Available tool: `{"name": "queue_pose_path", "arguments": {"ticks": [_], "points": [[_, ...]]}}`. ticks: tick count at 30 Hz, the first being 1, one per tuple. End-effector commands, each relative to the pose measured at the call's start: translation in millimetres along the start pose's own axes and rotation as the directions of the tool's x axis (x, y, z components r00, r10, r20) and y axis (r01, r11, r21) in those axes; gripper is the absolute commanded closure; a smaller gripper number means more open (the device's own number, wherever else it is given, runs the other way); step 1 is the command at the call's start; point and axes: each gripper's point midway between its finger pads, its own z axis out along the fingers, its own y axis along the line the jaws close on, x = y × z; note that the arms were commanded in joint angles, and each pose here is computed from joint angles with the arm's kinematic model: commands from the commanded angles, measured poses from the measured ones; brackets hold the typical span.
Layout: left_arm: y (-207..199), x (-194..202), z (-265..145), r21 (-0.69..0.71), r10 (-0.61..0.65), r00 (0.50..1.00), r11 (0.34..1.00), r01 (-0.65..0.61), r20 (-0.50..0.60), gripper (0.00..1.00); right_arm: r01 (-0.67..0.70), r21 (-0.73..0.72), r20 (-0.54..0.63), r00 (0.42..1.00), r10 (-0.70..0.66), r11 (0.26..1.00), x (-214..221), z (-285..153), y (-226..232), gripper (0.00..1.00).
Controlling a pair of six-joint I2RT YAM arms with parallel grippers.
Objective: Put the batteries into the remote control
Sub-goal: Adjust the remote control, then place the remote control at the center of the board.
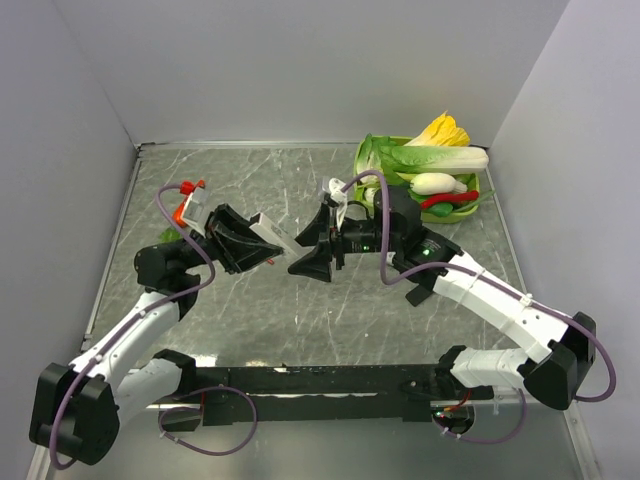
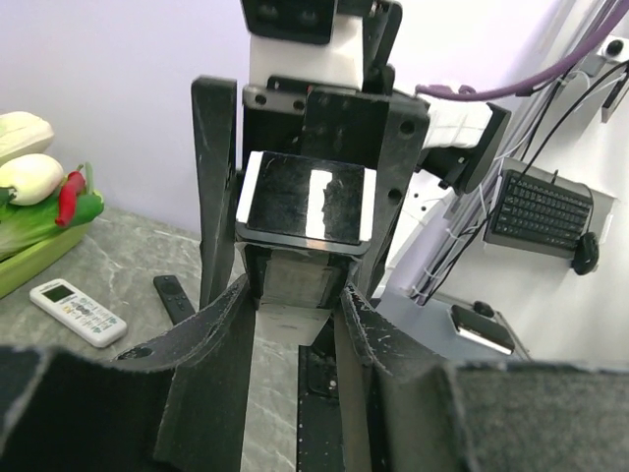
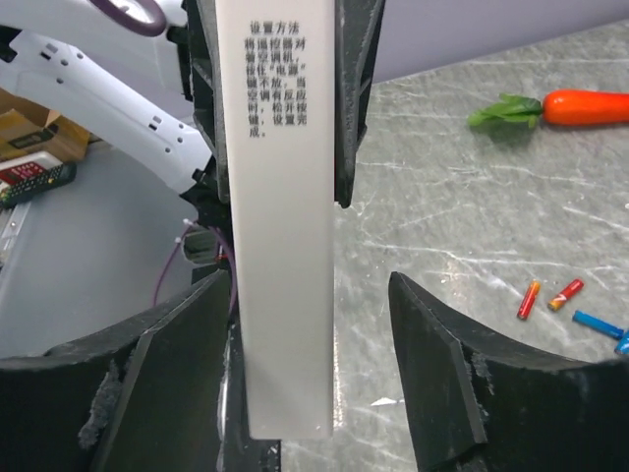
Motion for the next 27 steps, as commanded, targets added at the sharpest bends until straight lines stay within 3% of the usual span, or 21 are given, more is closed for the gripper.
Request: {"name": "queue_pose_path", "arguments": {"ticks": [1, 9, 18, 27], "points": [[-6, -13, 4, -0.006, 0.099, 0.995, 0.995, -0.099, 0.015, 0.99, 0.069, -0.007, 0.02, 0.997, -0.069, 0.998, -29, -13, 10, 0.25], [-1, -11, 2, -0.036, 0.093, 0.995, 0.995, -0.092, 0.019, 0.99, 0.067, -0.001, -0.005, 0.998, -0.067, 0.998, -36, -21, 5, 0.27], [-3, -11, 2, -0.021, 0.08, 0.997, 0.997, -0.079, 0.019, 0.99, 0.026, -0.05, -0.035, 0.999, -0.028, 0.998, -23, -12, 4, 0.36], [7, -8, 0, -0.079, 0.096, 0.995, 0.992, -0.096, -0.001, 0.99, 0.007, -0.062, -0.077, 0.997, -0.012, 0.998, -7, -17, 4, 0.61]]}}
